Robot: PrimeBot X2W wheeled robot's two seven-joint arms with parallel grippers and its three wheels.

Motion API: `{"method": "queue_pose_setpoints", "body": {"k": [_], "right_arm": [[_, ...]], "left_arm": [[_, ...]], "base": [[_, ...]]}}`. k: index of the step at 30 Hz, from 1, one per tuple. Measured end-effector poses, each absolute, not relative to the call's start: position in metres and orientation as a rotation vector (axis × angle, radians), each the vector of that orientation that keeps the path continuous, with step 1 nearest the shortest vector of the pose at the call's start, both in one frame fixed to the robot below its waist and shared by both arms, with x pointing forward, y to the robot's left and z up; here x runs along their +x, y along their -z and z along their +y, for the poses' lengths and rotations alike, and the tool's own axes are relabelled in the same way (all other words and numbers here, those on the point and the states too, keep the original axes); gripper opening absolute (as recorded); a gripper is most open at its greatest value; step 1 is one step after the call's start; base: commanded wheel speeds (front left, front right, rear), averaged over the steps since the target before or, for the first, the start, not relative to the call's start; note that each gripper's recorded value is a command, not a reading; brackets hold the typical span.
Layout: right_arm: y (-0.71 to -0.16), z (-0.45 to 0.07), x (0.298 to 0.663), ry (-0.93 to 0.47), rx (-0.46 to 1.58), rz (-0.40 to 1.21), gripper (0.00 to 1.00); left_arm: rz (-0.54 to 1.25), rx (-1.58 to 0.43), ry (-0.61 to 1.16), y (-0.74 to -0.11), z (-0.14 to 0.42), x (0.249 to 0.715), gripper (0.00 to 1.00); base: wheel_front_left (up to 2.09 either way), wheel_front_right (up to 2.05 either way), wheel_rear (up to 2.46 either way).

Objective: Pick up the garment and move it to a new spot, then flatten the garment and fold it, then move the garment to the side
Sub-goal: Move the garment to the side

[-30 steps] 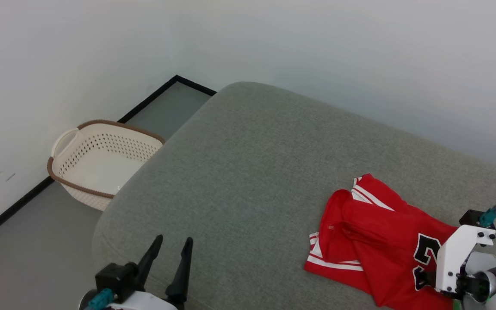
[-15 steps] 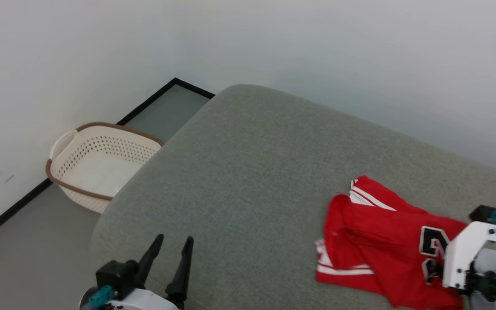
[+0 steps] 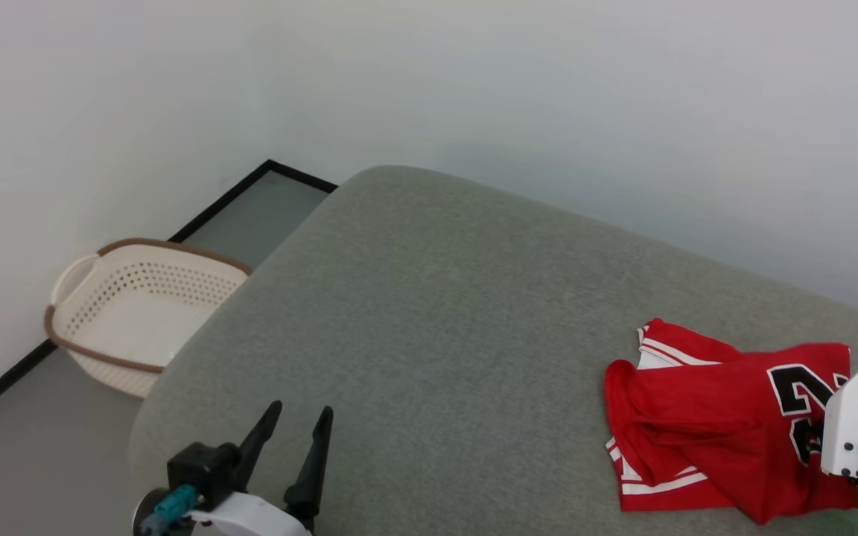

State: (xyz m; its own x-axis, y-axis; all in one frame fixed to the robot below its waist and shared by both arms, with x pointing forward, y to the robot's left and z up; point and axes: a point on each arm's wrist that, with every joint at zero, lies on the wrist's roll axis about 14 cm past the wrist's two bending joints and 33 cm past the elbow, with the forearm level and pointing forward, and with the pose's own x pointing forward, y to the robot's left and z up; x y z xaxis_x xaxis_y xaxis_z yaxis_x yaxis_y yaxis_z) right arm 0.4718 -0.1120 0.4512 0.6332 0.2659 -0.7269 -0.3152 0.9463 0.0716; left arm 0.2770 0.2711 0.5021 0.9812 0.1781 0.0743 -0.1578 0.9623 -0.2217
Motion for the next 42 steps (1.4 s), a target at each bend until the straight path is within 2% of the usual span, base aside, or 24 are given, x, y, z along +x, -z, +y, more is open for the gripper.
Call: {"method": "queue_pose_setpoints", "body": {"k": [9, 23, 34, 42], "right_arm": [[-0.479, -0.147, 0.485, -0.286, -0.102, 0.716, 0.0], [-0.489, -0.205, 0.492, -0.189, -0.12, 0.697, 0.0], [-0.503, -0.276, 0.505, -0.055, -0.144, 0.672, 0.0], [-0.515, -0.327, 0.501, 0.037, -0.193, 0.664, 0.0]], "left_arm": [[-0.104, -0.2, -0.079, -0.513, 0.25, 0.305, 1.0], [-0.095, -0.16, 0.116, -0.525, 0.201, 0.357, 1.0], [-0.092, -0.129, 0.27, -0.531, 0.158, 0.411, 1.0], [-0.068, -0.125, 0.381, -0.521, 0.121, 0.441, 1.0]], "base": [[0.0, 0.0, 0.0], [0.0, 0.0, 0.0], [0.0, 0.0, 0.0], [0.0, 0.0, 0.0]]}}
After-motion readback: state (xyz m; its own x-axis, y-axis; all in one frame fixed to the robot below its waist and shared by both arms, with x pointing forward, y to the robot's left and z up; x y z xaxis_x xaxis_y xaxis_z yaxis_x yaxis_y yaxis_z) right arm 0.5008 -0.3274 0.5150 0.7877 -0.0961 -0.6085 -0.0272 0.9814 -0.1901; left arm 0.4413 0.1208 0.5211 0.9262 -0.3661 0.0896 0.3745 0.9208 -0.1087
